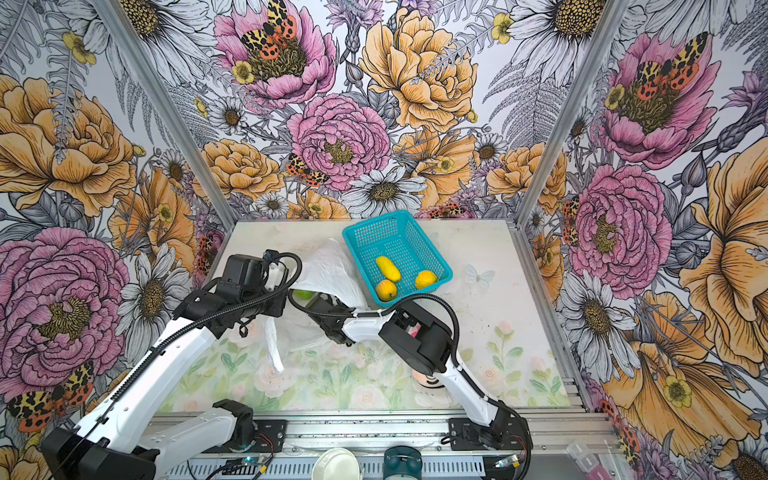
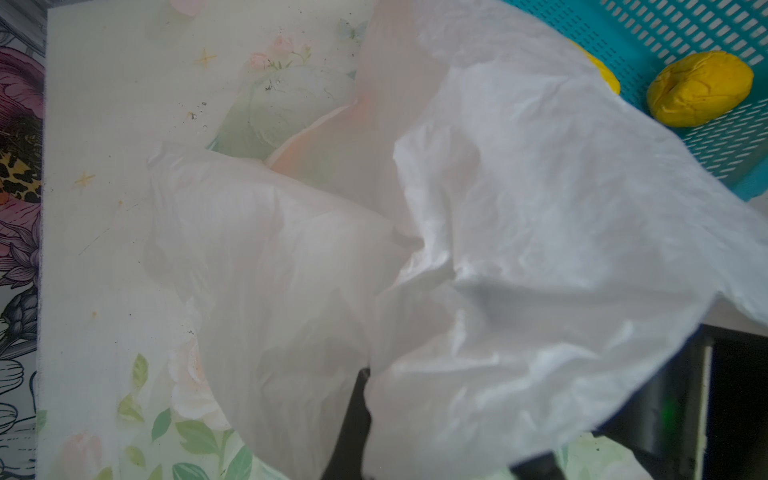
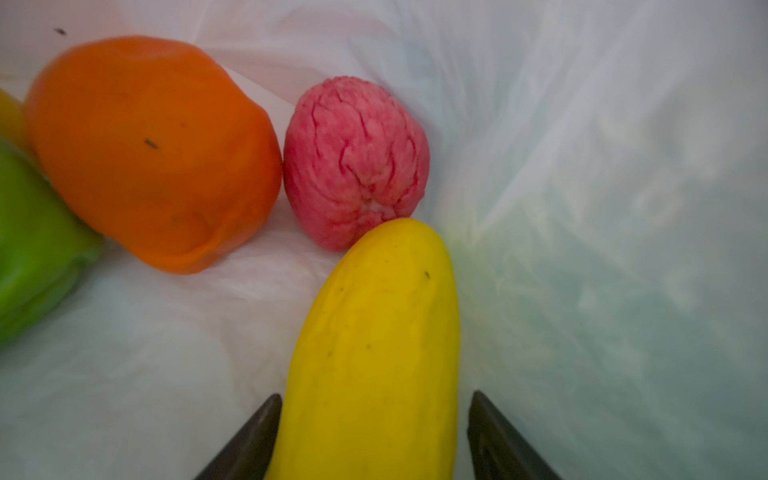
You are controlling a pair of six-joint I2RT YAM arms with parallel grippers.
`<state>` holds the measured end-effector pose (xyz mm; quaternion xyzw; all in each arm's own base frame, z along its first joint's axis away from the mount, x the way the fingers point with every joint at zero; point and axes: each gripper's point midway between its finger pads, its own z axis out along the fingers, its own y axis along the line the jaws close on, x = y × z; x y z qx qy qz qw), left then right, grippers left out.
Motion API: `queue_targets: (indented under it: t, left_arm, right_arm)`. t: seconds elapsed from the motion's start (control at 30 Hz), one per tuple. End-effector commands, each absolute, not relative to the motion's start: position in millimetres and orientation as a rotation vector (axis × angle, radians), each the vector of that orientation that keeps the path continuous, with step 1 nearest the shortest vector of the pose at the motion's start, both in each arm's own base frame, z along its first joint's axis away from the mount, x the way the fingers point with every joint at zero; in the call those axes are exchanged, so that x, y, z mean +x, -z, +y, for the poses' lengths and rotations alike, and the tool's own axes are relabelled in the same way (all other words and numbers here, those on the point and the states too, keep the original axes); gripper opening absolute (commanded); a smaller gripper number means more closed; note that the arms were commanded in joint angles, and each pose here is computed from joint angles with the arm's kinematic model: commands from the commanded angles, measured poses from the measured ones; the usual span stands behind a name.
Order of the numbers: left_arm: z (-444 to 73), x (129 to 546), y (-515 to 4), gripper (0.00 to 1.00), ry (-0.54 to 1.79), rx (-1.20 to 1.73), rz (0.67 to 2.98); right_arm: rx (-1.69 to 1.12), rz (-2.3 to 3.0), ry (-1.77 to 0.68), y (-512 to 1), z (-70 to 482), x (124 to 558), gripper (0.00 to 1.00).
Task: Untie the knot of the plastic bag and take out the fruit
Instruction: 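Grasp the yellow cucumber-shaped fruit with the right gripper, then lift the yellow fruit out of the bag and raise it high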
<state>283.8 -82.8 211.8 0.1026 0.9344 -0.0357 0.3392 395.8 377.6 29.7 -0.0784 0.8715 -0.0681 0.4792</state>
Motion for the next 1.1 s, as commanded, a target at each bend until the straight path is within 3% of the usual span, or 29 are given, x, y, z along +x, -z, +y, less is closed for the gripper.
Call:
queue_targets:
  t: [0.0,0.1,0.37,0.6,1.07]
  left_arm:
    - [-85,281,-214,0.00,0.110,0.267,2.419]
    - [-85,281,-214,0.00,0.111,0.268,2.419]
    - [-85,281,-214,0.00,0.112,0.266,2.419]
    - [-85,281,-213,0.00,0.112,0.266,2.423]
    - [-86,281,-213,0.00,0.112,0.269,2.420]
  right_arm:
    - [-0.163,2.141,0.145,-25,378,402,0.64]
    - [-0.160,2.138,0.141,-29,377,402,0.59]
    - [-0.177,2.131,0.062,-57,380,395,0.34]
    - [-0.250,2.013,-0.186,-96,393,364,0.37]
    - [-0.567,1.654,-0.549,-156,447,271,0.33]
